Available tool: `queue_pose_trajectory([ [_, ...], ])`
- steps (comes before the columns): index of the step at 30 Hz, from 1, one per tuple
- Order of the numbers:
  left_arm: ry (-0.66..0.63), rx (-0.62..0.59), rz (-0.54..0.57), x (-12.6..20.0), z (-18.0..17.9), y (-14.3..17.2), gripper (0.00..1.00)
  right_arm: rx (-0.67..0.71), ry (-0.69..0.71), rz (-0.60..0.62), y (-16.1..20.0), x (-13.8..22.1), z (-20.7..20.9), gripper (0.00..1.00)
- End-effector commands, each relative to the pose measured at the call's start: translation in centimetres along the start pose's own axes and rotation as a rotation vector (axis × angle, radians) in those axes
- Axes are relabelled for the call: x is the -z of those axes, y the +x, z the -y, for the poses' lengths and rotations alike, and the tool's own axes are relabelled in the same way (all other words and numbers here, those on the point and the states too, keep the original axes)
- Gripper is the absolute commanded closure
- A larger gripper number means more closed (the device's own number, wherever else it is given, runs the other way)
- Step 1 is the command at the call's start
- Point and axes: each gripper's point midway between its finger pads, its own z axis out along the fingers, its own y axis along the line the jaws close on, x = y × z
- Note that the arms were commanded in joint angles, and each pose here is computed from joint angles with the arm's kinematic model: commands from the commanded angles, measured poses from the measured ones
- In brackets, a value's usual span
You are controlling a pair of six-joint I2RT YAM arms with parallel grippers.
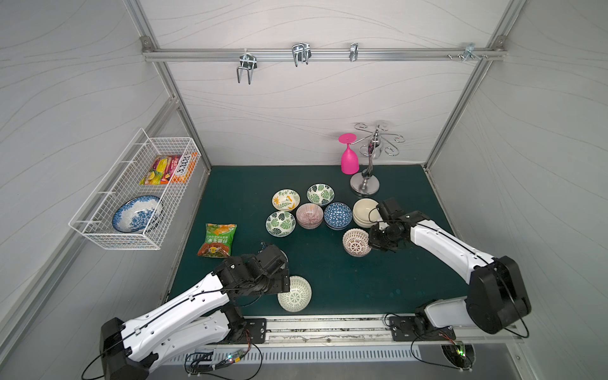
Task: Stack the bowls
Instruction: Place the bowl at the center of the board.
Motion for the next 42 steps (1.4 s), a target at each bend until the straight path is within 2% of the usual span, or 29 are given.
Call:
queue_pose_trajectory([
  [1, 0.036, 0.002, 0.022, -0.2, 0.3, 0.1, 0.13, 0.034, -0.024, 0.018, -1.1, 0.7, -0.7, 1.00],
  [7, 0.098, -0.020, 0.022, -0.5, 0.7, 0.9, 0.14, 0.041, 0.017, 0.011, -2.2, -0.8, -0.5, 1.00],
  [17, 0.051, -0.071, -0.005, -2.3, 0.8, 1.6, 0.14, 0.043, 0.067, 0.026, -3.8, -2.0, 0.0, 1.00],
  [24, 0.048, -0.072, -0.001, -3.0, 0.8, 1.7, 0.17, 0.034, 0.069, 0.009, -3.4, -3.2, 0.4, 1.00],
  [27, 0.048, -0.073, -0.006, -3.3, 0.7, 1.8, 0.19, 0.039, 0.047, 0.011, -3.1, -2.9, 0.2, 0.83],
  [29, 0.047, -0.074, -0.010, -3.5, 0.8, 1.9, 0.22, 0.043, 0.039, 0.018, -3.0, -2.5, 0.0, 0.76],
  [37, 0.028, -0.075, -0.027, -3.8, 0.6, 2.1, 0.33, 0.049, 0.021, 0.050, -2.5, 0.0, -0.2, 0.59],
  [42, 0.014, -0.073, -0.037, -4.1, 0.3, 2.3, 0.43, 0.049, 0.007, 0.075, -1.8, 1.7, -0.2, 0.55],
])
